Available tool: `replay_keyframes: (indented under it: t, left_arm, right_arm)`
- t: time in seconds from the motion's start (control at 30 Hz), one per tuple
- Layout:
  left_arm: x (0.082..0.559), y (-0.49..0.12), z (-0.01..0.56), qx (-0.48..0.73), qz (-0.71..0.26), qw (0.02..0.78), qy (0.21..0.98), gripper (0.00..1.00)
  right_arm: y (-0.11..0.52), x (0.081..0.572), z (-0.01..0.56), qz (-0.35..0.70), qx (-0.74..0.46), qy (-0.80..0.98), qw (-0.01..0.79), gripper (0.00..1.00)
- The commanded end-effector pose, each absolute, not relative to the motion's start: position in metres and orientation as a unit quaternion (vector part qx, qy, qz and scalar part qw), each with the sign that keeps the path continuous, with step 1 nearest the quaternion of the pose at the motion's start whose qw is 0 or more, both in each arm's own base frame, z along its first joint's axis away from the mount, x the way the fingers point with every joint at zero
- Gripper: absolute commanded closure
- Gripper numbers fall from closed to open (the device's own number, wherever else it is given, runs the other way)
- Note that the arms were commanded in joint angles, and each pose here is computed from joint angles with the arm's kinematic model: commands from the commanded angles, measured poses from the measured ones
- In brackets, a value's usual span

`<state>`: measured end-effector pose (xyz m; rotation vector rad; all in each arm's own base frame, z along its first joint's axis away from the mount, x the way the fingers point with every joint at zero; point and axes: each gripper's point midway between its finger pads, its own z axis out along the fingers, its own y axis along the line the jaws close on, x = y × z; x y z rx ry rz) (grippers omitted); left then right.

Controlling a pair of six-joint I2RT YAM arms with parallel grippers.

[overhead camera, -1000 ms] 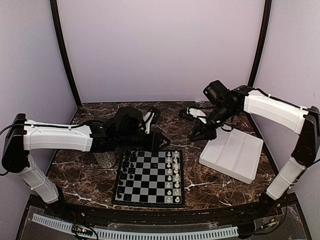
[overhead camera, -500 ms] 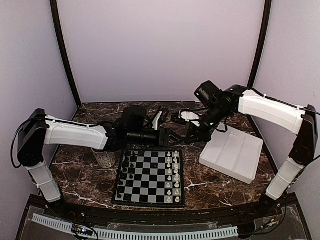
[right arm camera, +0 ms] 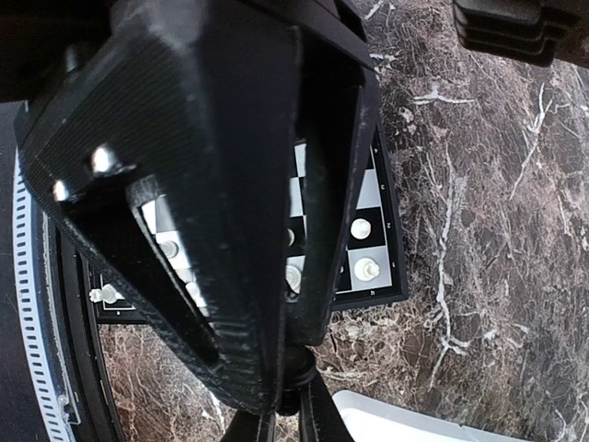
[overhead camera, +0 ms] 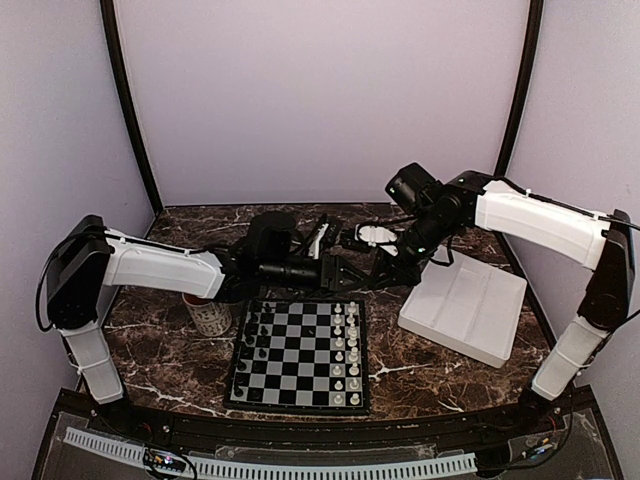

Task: Set up the chess pieces on the board
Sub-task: Pass from the right arm to the left

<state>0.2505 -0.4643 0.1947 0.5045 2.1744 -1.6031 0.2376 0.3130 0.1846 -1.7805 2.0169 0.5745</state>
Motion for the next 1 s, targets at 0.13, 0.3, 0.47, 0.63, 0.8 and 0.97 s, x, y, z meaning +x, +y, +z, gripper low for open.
replay_keyframes:
  t: [0.13, 0.3, 0.47, 0.63, 0.8, 0.97]
  left_arm:
    - [0.252, -0.474, 0.218, 0.19, -0.614, 0.195, 0.741, 0.8]
    - [0.252, -0.474, 0.216, 0.191, -0.62, 0.19, 0.737, 0.87]
    - [0.253, -0.47, 0.218, 0.189, -0.624, 0.193, 0.733, 0.9]
    - [0.261, -0.459, 0.226, 0.184, -0.623, 0.22, 0.728, 0.91]
    - [0.272, -0.451, 0.236, 0.18, -0.616, 0.25, 0.725, 0.92]
    - [0.281, -0.448, 0.254, 0.183, -0.622, 0.28, 0.708, 0.92]
  right_arm:
    - [0.32, 0.232, 0.198, 0.209, -0.647, 0.701, 0.214, 0.91]
    - [0.319, 0.233, 0.197, 0.207, -0.644, 0.704, 0.216, 0.9]
    - [0.317, 0.235, 0.199, 0.198, -0.642, 0.708, 0.219, 0.83]
    - [0.296, 0.246, 0.211, 0.139, -0.64, 0.713, 0.252, 0.02]
    - [0.269, 0.277, 0.263, 0.096, -0.591, 0.713, 0.365, 0.01]
    - [0.228, 0.324, 0.298, 0.15, -0.462, 0.757, 0.438, 0.02]
